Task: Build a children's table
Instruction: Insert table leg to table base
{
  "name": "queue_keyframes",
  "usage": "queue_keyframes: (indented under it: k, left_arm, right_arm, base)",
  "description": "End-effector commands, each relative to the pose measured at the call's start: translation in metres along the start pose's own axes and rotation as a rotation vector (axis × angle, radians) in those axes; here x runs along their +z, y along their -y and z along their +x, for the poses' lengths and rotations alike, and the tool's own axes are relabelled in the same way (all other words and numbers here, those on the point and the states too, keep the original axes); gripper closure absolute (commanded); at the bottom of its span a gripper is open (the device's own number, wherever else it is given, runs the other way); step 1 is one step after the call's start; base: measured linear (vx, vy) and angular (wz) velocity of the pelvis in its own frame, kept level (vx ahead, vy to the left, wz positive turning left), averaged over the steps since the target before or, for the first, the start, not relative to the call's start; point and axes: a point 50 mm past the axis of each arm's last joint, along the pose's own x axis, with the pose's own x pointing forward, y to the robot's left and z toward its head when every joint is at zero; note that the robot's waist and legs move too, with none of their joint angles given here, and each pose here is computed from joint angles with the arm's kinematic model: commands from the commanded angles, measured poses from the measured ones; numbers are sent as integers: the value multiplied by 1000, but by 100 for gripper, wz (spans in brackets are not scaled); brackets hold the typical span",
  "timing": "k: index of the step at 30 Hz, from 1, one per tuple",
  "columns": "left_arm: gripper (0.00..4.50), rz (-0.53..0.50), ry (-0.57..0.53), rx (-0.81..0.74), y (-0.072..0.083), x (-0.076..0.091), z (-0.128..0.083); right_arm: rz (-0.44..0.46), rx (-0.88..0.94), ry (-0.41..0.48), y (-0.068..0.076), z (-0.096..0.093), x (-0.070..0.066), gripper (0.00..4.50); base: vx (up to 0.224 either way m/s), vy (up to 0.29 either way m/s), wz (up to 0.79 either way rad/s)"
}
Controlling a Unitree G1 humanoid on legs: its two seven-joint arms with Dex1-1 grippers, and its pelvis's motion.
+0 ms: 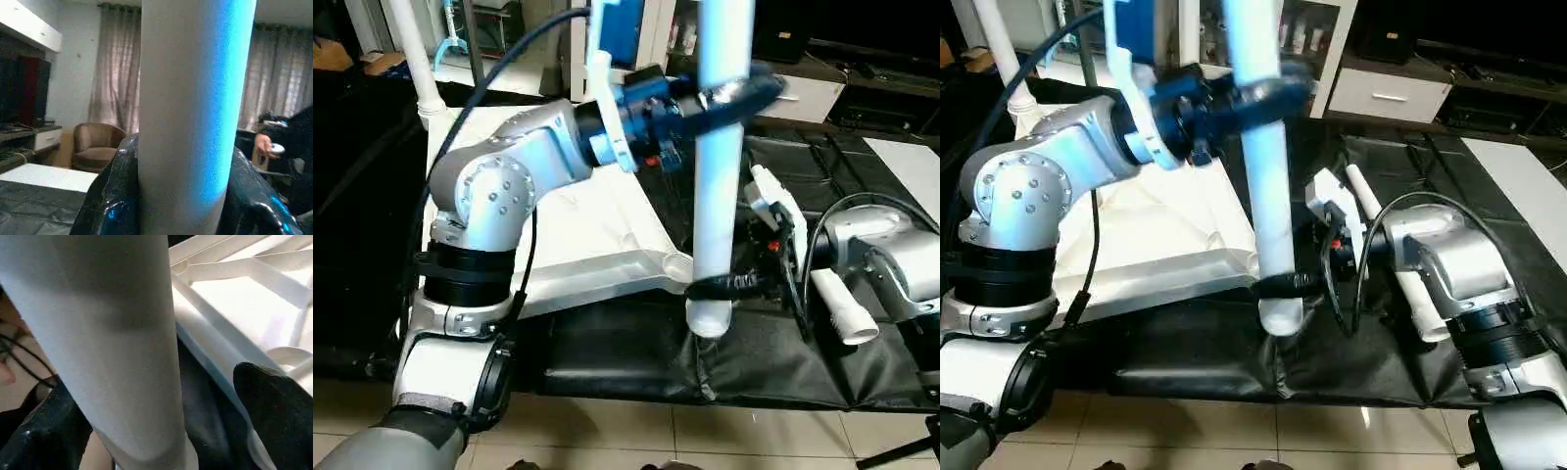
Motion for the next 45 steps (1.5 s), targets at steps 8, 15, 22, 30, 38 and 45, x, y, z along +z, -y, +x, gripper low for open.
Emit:
queue_keyframes:
  k: [8,15,22,30,38,45]
  left_arm:
    - [289,-12,-23,-100,12,1,8]
    - [289,-18,-30,-110,13,1,8]
    - [289,-19,-29,-110,13,2,7]
    - [289,-23,-31,-114,14,1,8]
    - [289,-24,4,-94,11,5,8]
    - [289,-24,34,-75,7,9,8]
  right_arm:
    - [34,110,-40,-11,-5,0,0]
    - [42,150,-56,-14,-4,-2,0]
    - [49,160,-57,-15,-3,-2,39]
    - [49,167,-52,-15,-2,-1,120]
    - [54,177,-49,-16,-2,-2,189]
    - [56,173,-42,-16,-1,-3,239]
  base:
    - [0,0,0]
    - [0,0,0]
    - [0,0,0]
    - [0,0,0]
    - [0,0,0]
    - [0,0,0]
